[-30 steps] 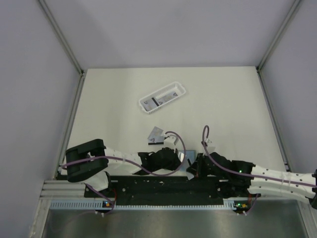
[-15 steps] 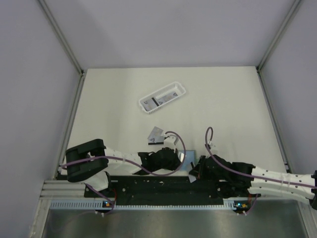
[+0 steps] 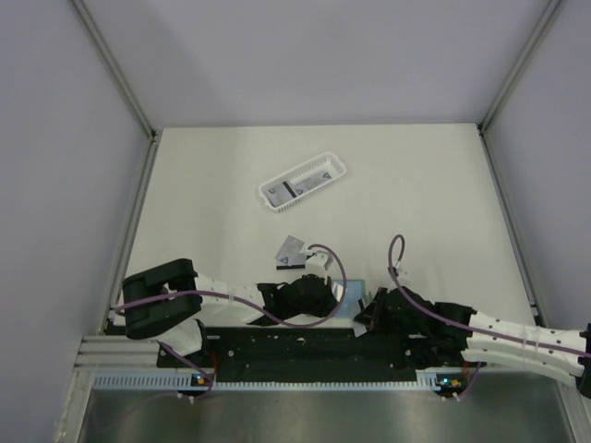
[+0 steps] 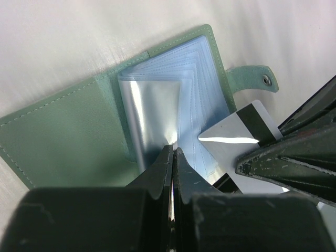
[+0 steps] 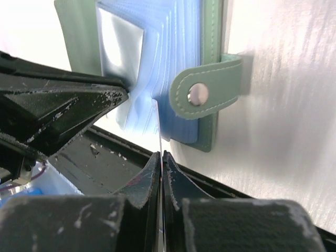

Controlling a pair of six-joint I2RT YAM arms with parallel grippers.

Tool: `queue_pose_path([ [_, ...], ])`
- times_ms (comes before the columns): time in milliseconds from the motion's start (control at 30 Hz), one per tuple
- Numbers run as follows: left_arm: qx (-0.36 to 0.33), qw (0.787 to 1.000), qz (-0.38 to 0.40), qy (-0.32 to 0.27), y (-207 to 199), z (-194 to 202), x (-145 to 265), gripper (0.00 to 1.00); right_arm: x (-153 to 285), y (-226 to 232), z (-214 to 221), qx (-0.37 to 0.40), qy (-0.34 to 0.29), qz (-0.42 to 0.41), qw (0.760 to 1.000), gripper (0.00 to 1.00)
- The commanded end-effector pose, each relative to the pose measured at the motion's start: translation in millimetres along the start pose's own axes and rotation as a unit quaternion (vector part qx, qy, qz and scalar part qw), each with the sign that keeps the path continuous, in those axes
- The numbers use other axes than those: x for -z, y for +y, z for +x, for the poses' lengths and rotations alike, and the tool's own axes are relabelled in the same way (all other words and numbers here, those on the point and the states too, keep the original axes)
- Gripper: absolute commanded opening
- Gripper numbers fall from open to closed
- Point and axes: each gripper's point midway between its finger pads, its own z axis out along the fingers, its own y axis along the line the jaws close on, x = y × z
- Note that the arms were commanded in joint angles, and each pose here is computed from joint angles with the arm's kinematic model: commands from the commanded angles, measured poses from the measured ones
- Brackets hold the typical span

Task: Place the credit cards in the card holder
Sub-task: Insert the credit card into the card holder.

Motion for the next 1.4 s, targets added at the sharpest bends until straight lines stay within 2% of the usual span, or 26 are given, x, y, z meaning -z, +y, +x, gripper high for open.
queue_pose_path([
  [0,-0.012,0.998,-0.049,0.043,32.8,26.4,1.8,0.00,-4.1,-5.0,-7.4,-0.020,-0.011,-0.006,1.000,0.00],
  [767,-0.006,0.999,-0.032,0.042,23.6,24.0,1.5,0.00,-16.9,-4.6,-20.0,-0.047,-0.035,-0.010,0.998,0.00],
  [1167,-0.009,0.999,0.038,-0.022,-18.3,-23.2,30.7,0.00,-19.6,-3.1,-30.3,-0.060,-0.059,-0.009,0.996,0.00],
  [1367,-0.009,0.997,0.045,-0.056,-23.8,-43.8,51.1,0.00,-20.2,8.0,-34.0,-0.050,-0.060,-0.022,0.997,0.00],
])
